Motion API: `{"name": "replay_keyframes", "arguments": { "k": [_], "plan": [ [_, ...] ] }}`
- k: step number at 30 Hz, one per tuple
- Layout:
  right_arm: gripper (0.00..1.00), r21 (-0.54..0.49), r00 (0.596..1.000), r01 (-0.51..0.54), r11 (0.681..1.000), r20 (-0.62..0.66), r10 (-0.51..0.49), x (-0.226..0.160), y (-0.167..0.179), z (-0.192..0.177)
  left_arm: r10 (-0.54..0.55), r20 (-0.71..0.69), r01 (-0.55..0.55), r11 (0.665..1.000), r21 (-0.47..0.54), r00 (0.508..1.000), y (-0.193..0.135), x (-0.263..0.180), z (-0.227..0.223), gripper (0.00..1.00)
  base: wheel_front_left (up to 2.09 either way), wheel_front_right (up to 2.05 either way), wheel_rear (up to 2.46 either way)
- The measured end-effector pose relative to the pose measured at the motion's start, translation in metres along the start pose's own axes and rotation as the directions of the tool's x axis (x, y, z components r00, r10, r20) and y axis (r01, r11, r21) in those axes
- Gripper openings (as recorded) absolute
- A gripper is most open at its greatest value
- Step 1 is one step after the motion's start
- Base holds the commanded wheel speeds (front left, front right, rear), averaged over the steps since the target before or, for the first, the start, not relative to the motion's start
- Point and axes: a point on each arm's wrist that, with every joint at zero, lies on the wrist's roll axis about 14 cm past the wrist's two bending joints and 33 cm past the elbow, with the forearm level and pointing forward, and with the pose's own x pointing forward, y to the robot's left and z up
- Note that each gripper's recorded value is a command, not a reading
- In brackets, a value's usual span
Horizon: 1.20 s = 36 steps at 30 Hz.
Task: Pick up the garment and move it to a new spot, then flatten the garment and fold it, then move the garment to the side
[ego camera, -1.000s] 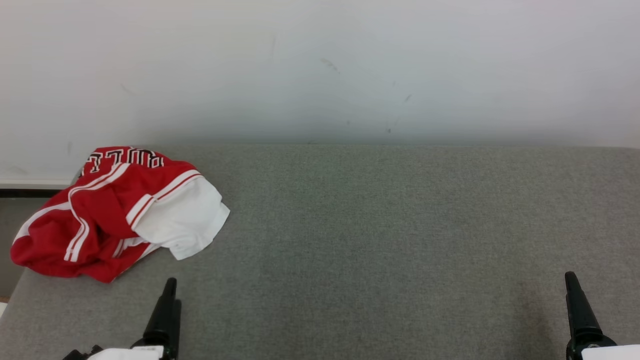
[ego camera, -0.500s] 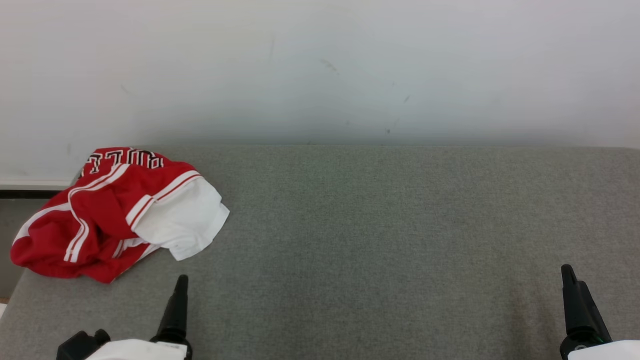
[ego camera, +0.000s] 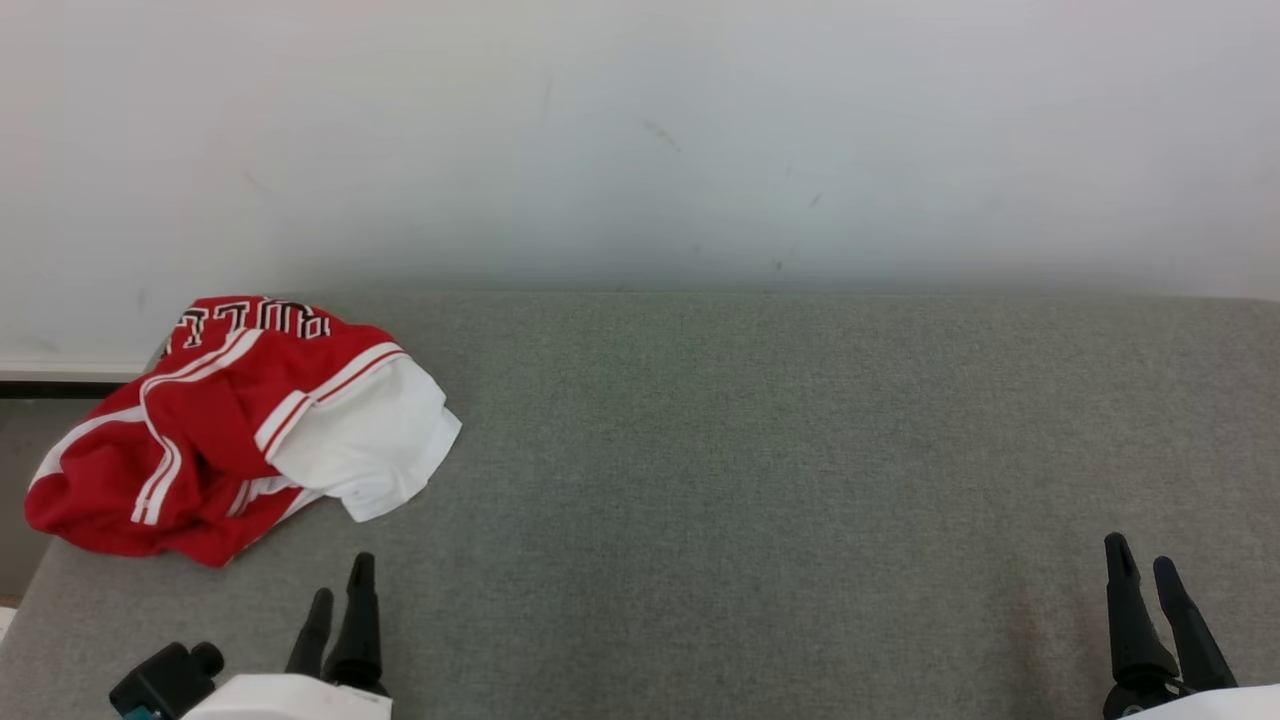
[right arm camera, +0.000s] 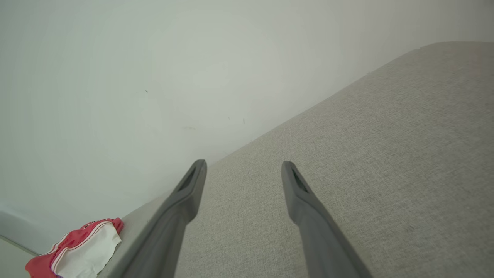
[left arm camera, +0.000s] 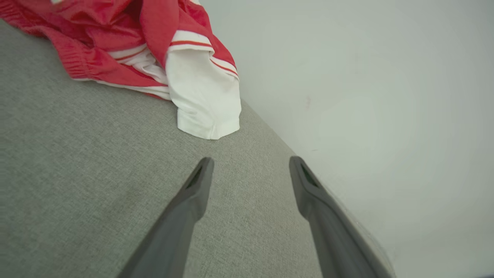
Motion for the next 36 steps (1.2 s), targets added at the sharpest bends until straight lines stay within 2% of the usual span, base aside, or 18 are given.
{"name": "replay_keyframes", "arguments": {
  "k": [13,27,36],
  "plan": [
    [1.00,-0.176,1.000,-0.013,0.984,0.001,0.013,-0.003,0.000,-0.001,0.024,0.000,-0.024,0.982,0.189,1.000,0.008,-0.001,-0.004,1.00,0.00,0.00,0.00],
    [1.00,-0.321,1.000,-0.029,0.947,-0.009,0.027,-0.008,-0.001,-0.006,-0.003,0.039,-0.012,0.929,0.369,0.999,0.004,0.000,0.005,1.00,0.00,0.00,0.00],
    [1.00,-0.414,0.999,-0.037,0.910,-0.013,0.035,-0.011,-0.004,-0.005,-0.024,0.054,-0.004,0.885,0.465,0.998,0.001,0.000,0.008,1.00,0.00,0.00,0.00]
  ]
}}
